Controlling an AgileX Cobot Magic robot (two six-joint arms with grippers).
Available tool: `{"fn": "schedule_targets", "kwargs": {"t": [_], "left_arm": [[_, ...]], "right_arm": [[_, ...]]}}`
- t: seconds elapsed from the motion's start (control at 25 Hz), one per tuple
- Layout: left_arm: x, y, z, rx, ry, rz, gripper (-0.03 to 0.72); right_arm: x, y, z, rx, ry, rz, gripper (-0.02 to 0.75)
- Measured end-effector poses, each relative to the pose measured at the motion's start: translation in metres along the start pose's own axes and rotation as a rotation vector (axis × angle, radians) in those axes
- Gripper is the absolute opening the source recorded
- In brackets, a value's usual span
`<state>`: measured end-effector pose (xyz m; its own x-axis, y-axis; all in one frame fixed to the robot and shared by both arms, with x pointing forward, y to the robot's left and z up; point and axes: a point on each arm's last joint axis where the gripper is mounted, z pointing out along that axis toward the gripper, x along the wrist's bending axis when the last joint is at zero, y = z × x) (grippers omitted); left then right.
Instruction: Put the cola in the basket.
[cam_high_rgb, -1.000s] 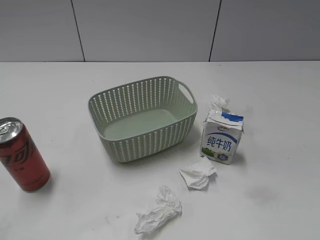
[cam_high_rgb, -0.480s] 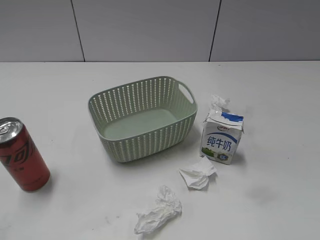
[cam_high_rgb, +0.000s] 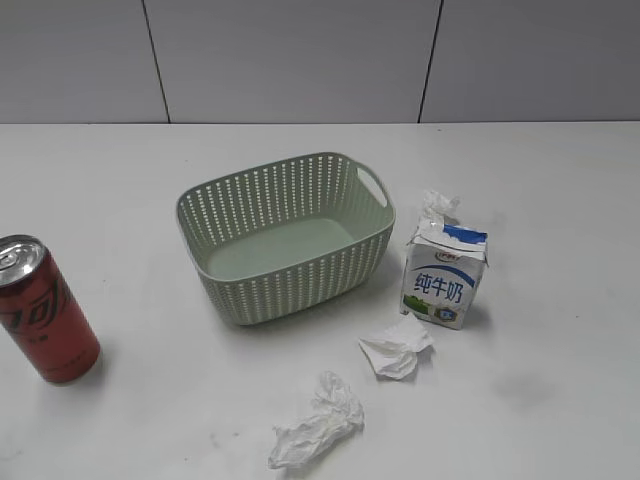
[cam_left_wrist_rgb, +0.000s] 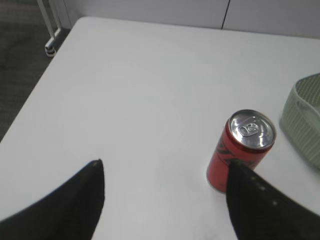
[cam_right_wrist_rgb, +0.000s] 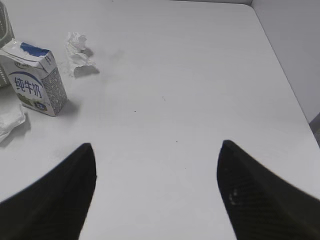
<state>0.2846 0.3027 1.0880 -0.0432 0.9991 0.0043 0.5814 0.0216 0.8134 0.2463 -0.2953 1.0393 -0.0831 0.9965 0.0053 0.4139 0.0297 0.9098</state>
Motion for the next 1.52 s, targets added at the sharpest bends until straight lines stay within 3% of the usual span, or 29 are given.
{"fn": "schedule_targets", "kwargs": {"t": [0.2,0.36,0.6,0.88,1.2,1.52], "left_arm": [[0.000,0.034,0.032,0.154,-0.019,0.006,0.578],[-0.008,0.054,0.057,0.245,-0.061,0.075,0.578],[-0.028,0.074,0.097,0.429,-0.127,0.167,0.580],[-0.053,0.098,0.149,0.583,-0.211,0.191,0.596],[-0.081,0.078,0.192,0.819,-0.274,0.223,0.596],[-0.085,0.070,0.209,0.861,-0.254,0.260,0.596]], "right_arm": [[0.000,0.000,0.000,0.000,0.000,0.000,0.572],[0.000,0.000,0.000,0.000,0.000,0.000,0.572],[0.000,0.000,0.000,0.000,0.000,0.000,0.572],[0.000,0.000,0.000,0.000,0.000,0.000,0.572],[0.000,0.000,0.000,0.000,0.000,0.000,0.572],[0.000,0.000,0.000,0.000,0.000,0.000,0.572]]}}
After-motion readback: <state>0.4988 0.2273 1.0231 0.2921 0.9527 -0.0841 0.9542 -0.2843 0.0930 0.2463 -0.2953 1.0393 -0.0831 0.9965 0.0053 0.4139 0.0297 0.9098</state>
